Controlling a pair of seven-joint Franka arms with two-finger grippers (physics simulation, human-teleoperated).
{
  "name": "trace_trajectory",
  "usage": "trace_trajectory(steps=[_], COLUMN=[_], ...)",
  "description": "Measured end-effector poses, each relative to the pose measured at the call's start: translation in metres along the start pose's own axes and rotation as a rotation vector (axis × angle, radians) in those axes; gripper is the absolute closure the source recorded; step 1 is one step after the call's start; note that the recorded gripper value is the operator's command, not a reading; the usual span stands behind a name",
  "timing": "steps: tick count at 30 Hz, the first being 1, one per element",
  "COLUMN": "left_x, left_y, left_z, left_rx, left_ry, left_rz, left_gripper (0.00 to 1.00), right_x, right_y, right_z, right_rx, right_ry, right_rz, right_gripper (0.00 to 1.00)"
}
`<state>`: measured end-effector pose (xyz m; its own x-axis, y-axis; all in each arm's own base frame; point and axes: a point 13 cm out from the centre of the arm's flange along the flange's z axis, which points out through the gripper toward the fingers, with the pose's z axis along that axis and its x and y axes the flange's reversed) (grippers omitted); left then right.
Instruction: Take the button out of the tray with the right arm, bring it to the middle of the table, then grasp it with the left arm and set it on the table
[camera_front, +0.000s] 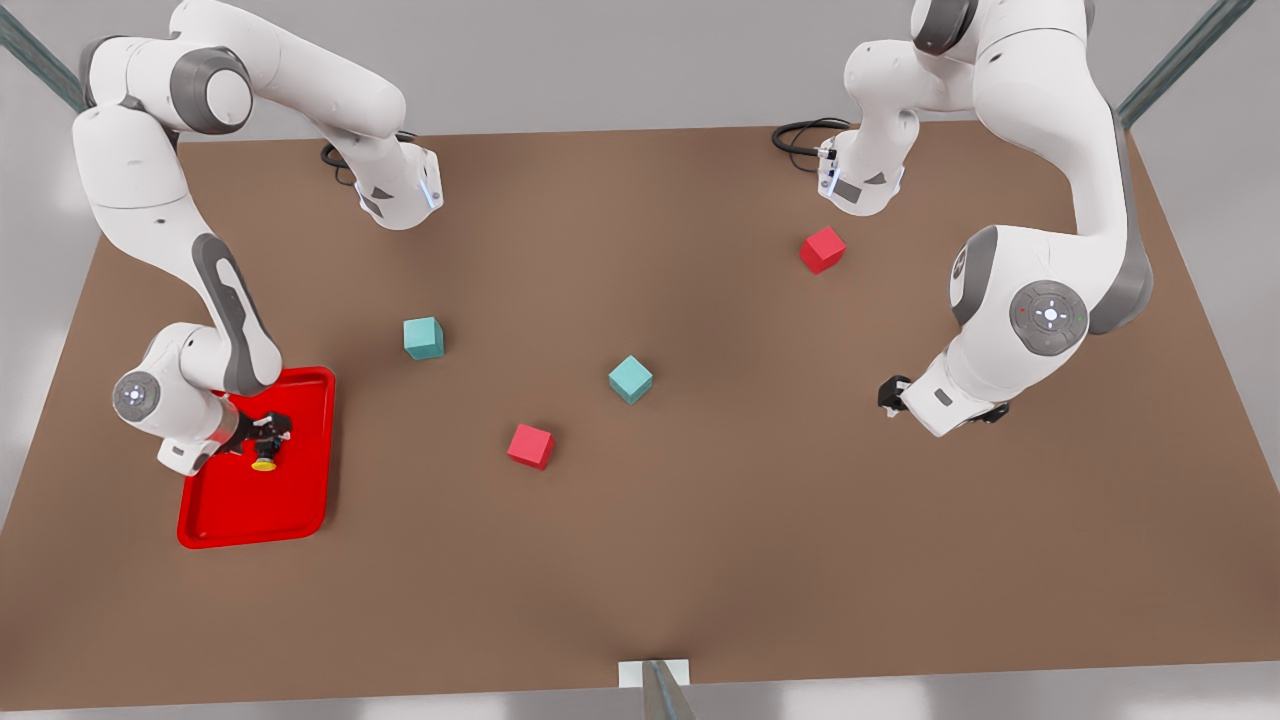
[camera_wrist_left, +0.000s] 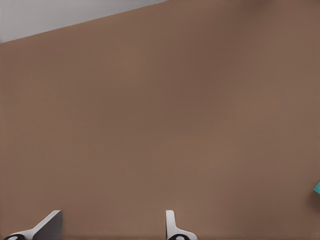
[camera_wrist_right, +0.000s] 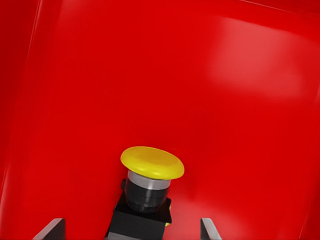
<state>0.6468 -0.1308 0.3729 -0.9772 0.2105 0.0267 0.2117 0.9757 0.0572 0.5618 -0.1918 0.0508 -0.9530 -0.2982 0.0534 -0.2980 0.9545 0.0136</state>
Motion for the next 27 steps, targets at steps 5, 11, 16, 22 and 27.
trace_trajectory(steps=[5, 11, 16, 22, 27], left_x=[-0.001, -0.001, -0.001, -0.001, -0.001], left_y=[0.0, 0.0, 0.001, 0.001, 0.001], left_z=[0.001, 0.004, 0.005, 0.005, 0.006], left_rx=[-0.001, -0.001, -0.001, -0.001, -0.001], left_ry=[0.0, 0.004, 0.005, 0.005, 0.006], left_rz=[-0.005, -0.01, -0.014, -0.017, -0.018], left_gripper=[0.0, 0.0, 0.0, 0.0, 0.0], right_x=[0.005, 0.008, 0.01, 0.01, 0.009], right_y=[-0.003, -0.003, -0.002, -0.001, -0.001], right_z=[0.005, 0.011, 0.015, 0.017, 0.017], right_rx=[-0.003, -0.006, -0.008, -0.008, -0.008], right_ry=[-0.002, -0.003, -0.005, -0.007, -0.008], right_rz=[0.006, 0.005, 0.005, 0.002, -0.001], right_gripper=[0.0, 0.0, 0.08, 0.16, 0.32])
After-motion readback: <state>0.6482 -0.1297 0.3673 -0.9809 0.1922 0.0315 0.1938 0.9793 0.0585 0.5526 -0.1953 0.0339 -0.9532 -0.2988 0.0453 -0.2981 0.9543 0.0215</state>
